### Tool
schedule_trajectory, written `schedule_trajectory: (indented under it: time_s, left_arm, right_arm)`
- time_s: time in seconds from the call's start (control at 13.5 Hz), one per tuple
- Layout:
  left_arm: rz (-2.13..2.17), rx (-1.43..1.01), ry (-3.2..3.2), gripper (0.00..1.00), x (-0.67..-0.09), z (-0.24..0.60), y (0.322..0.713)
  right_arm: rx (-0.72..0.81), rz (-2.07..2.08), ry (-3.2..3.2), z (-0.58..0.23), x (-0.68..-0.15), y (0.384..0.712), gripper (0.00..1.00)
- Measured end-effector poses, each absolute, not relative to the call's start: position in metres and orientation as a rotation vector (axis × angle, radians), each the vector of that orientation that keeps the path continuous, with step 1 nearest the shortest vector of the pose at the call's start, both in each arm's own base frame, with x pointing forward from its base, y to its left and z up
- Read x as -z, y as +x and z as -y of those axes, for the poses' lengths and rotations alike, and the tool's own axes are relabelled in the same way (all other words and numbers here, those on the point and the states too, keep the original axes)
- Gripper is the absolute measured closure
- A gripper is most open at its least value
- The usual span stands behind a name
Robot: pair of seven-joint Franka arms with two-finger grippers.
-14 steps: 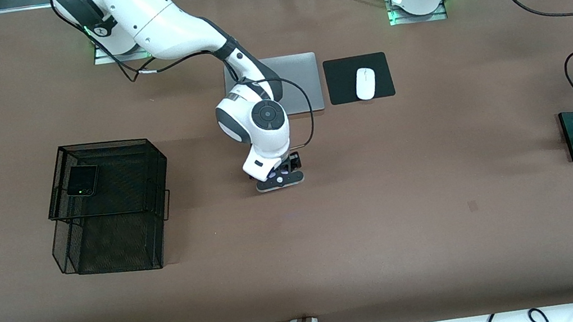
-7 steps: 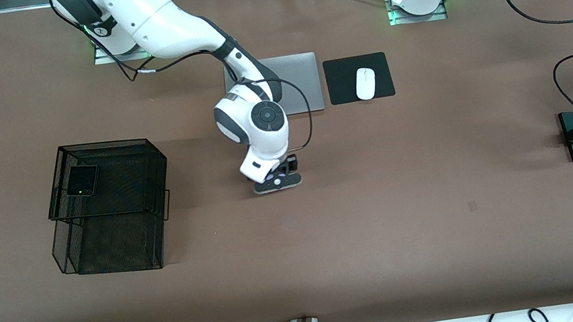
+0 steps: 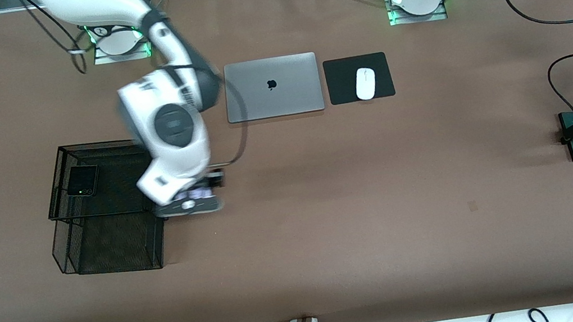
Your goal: Place phones with both arms
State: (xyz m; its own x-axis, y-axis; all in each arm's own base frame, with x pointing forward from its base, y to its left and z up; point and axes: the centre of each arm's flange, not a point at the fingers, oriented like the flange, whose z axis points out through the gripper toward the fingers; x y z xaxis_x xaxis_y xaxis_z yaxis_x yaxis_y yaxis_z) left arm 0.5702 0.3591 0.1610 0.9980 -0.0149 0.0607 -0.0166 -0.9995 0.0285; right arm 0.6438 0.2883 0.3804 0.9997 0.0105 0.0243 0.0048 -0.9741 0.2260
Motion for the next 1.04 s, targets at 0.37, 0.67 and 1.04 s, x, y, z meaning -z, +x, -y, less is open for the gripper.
schedule_trajectory:
  time_s: [0.37, 0.67, 1.04]
  left_arm:
    - [0.004, -0.121, 3.113, 0.19, -0.165, -0.362, 0.569]
    - [0.002, -0.122, 3.113, 0.19, -0.165, -0.362, 0.569]
    - [0.017, -0.080, 3.071, 0.19, -0.171, -0.349, 0.581]
  right_arm:
    - [0.080, 0.011, 2.951, -0.151, -0.371, 0.678, 0.15]
    - [0.056, -0.062, 3.061, -0.067, -0.344, 0.700, 0.15]
    - [0.020, 0.005, 3.139, -0.038, -0.272, 0.696, 0.15]
